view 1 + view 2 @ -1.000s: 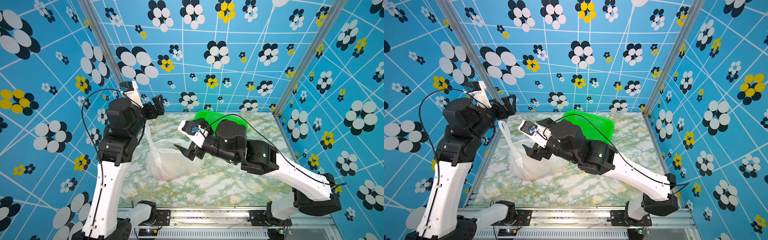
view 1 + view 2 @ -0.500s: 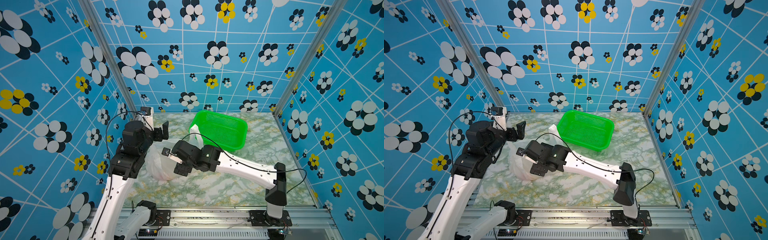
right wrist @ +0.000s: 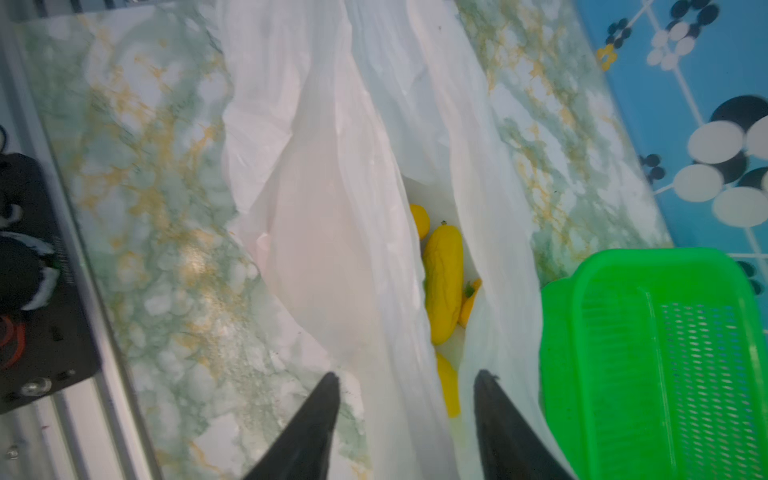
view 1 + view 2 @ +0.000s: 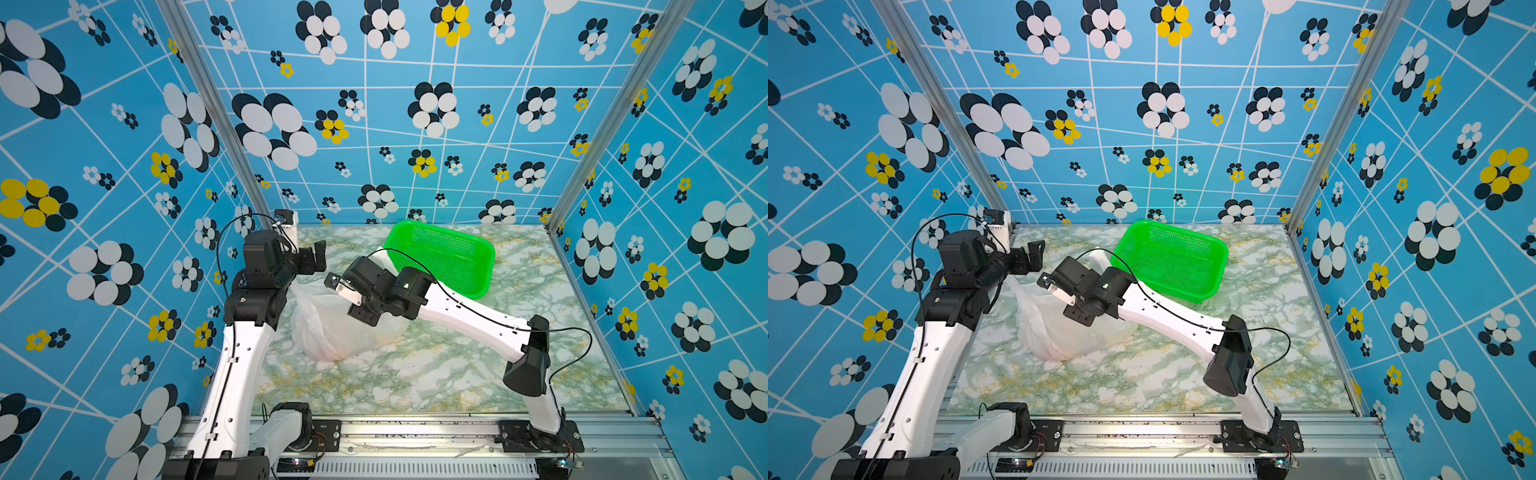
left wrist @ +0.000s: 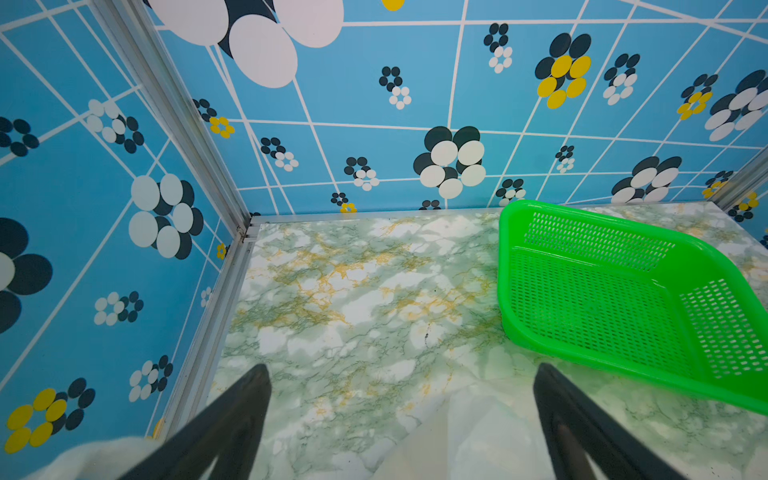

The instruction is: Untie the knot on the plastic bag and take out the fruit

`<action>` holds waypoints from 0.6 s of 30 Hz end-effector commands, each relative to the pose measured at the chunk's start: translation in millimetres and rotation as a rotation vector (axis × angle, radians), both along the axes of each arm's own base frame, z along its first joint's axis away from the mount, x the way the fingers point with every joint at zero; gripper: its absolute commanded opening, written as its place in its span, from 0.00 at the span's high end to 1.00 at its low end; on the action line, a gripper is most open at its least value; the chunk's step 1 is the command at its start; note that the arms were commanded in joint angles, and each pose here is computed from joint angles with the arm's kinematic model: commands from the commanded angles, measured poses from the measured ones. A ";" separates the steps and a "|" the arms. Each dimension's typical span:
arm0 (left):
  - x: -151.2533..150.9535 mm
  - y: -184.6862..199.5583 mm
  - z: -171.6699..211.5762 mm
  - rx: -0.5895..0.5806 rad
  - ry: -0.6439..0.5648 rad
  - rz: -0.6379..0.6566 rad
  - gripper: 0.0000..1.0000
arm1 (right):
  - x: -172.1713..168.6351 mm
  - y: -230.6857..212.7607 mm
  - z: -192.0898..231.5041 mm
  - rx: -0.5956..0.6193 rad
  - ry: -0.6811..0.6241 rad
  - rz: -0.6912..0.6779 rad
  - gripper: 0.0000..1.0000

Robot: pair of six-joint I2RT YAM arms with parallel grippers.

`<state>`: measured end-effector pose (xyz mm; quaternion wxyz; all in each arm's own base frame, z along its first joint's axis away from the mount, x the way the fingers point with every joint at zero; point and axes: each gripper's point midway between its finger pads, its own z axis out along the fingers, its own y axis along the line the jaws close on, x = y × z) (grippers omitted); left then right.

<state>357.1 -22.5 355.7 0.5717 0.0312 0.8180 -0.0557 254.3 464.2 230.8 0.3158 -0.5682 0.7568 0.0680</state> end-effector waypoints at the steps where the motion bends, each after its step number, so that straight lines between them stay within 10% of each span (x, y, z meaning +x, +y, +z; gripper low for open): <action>1: -3.1 -7.2 5.2 -0.007 -0.040 -0.047 0.01 | -20.3 5.9 -5.1 0.034 0.078 0.067 0.76; 11: 3.5 -30.1 -23.6 0.059 -0.070 -0.209 0.07 | -58.4 -23.9 2.7 0.208 0.039 0.044 1.00; 18: -31.6 -87.0 -56.5 0.213 -0.202 -0.614 0.20 | -71.1 -31.8 7.4 0.316 0.030 0.075 1.00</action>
